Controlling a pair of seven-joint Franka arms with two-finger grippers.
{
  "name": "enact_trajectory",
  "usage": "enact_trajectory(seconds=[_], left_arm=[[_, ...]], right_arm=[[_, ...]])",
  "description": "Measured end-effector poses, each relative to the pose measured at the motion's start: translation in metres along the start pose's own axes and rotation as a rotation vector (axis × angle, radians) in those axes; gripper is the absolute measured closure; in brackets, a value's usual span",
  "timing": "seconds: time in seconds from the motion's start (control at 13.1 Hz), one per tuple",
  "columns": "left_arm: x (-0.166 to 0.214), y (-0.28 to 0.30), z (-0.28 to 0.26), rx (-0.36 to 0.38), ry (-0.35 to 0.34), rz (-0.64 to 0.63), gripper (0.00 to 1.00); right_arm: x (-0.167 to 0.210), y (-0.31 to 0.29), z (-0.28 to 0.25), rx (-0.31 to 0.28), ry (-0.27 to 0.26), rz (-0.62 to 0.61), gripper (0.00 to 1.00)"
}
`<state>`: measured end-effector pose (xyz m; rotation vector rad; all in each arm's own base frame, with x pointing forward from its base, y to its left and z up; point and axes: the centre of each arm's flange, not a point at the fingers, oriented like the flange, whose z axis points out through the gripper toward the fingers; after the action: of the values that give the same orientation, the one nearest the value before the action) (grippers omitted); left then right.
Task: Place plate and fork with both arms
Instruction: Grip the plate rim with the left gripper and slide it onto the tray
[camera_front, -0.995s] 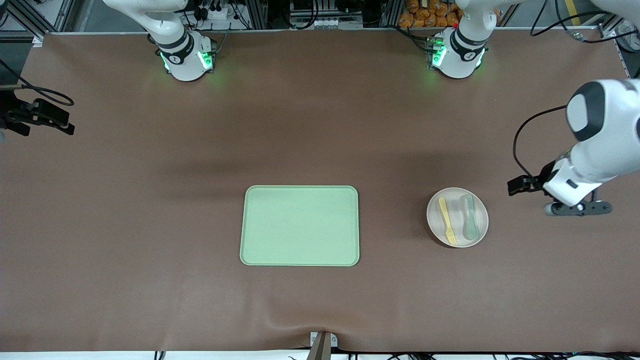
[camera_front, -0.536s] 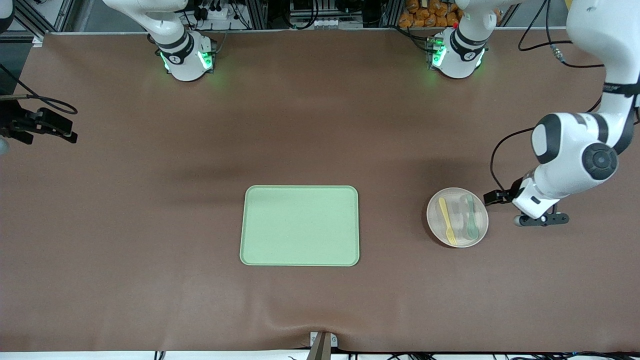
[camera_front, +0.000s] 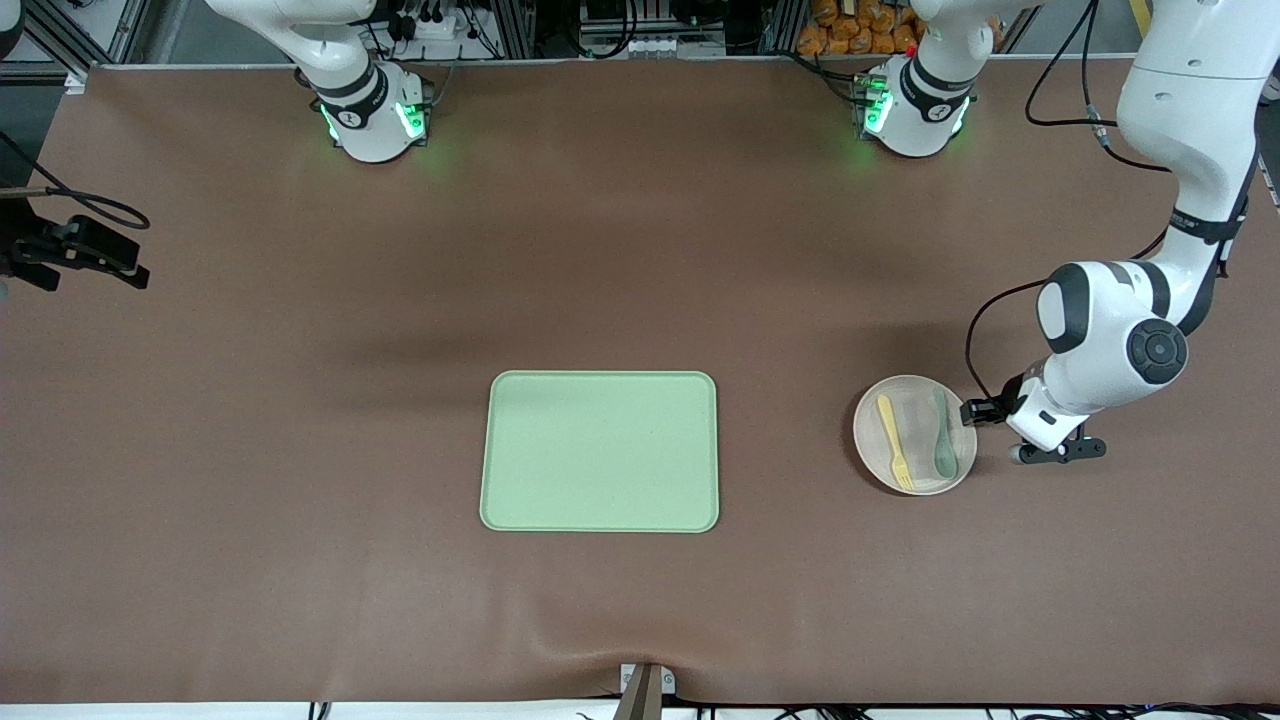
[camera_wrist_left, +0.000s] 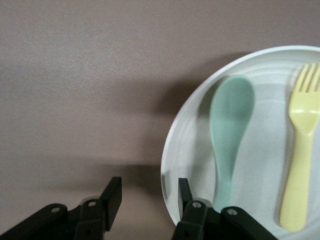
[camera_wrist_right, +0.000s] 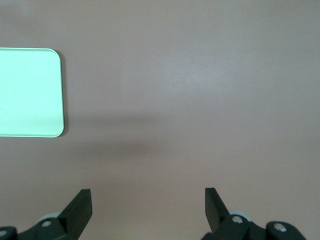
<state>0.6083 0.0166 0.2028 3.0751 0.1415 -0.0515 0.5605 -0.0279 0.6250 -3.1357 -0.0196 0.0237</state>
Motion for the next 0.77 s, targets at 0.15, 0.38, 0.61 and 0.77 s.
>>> enact_trajectory(seconds=[0.15, 0.38, 0.61, 0.77], left_arm=[[0.000, 0.001, 0.005, -0.007, -0.001, -0.005, 0.48], [0.001, 0.005, 0.007, -0.039, 0.004, -0.036, 0.59], [0.002, 0.004, 0.016, -0.052, 0.005, -0.051, 0.81], [0.005, 0.006, 0.009, -0.064, 0.017, -0.061, 0.91]], right_arm=[[0.000, 0.000, 0.000, 0.000, 0.001, -0.001, 0.00], [0.002, 0.000, 0.000, -0.001, 0.013, 0.002, 0.00], [0.003, 0.002, 0.002, -0.001, 0.007, 0.006, 0.00], [0.002, 0.004, 0.003, 0.000, 0.002, 0.011, 0.00]])
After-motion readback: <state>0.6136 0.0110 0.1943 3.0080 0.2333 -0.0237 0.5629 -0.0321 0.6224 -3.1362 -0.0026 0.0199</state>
